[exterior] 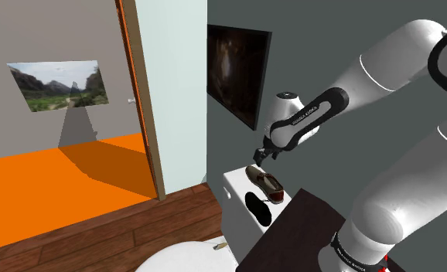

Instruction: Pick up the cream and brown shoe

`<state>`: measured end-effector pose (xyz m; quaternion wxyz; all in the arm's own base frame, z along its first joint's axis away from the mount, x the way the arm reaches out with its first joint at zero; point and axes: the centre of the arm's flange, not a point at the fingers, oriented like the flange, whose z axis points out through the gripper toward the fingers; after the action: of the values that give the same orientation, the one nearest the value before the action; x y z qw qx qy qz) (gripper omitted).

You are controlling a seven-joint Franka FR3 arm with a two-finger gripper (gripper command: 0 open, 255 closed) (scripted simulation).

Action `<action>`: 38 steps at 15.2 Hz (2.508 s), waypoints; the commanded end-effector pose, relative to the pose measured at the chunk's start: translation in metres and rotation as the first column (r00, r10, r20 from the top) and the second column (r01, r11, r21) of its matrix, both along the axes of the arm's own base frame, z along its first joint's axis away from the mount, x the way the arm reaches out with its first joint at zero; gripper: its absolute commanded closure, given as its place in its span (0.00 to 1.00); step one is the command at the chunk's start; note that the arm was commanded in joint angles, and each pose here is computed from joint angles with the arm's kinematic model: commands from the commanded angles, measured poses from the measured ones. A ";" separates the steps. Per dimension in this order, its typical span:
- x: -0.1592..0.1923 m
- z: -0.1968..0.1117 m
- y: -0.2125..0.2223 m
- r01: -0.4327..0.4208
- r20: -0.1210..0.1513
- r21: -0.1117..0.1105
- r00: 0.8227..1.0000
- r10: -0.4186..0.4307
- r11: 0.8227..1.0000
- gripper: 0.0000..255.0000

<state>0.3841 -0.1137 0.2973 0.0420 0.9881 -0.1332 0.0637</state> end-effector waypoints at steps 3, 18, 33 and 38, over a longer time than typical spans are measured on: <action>0.007 -0.049 -0.017 0.048 0.005 -0.010 0.999 -0.047 0.999 0.00; 0.018 -0.185 -0.059 0.150 0.011 -0.032 0.989 -0.150 0.988 0.00; 0.018 -0.183 -0.059 0.150 0.011 -0.032 0.989 -0.150 0.988 1.00; 0.018 -0.157 -0.059 0.150 0.011 -0.032 0.989 -0.150 0.988 1.00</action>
<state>0.4020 -0.1730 0.1360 0.0623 0.9741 -0.2066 0.0673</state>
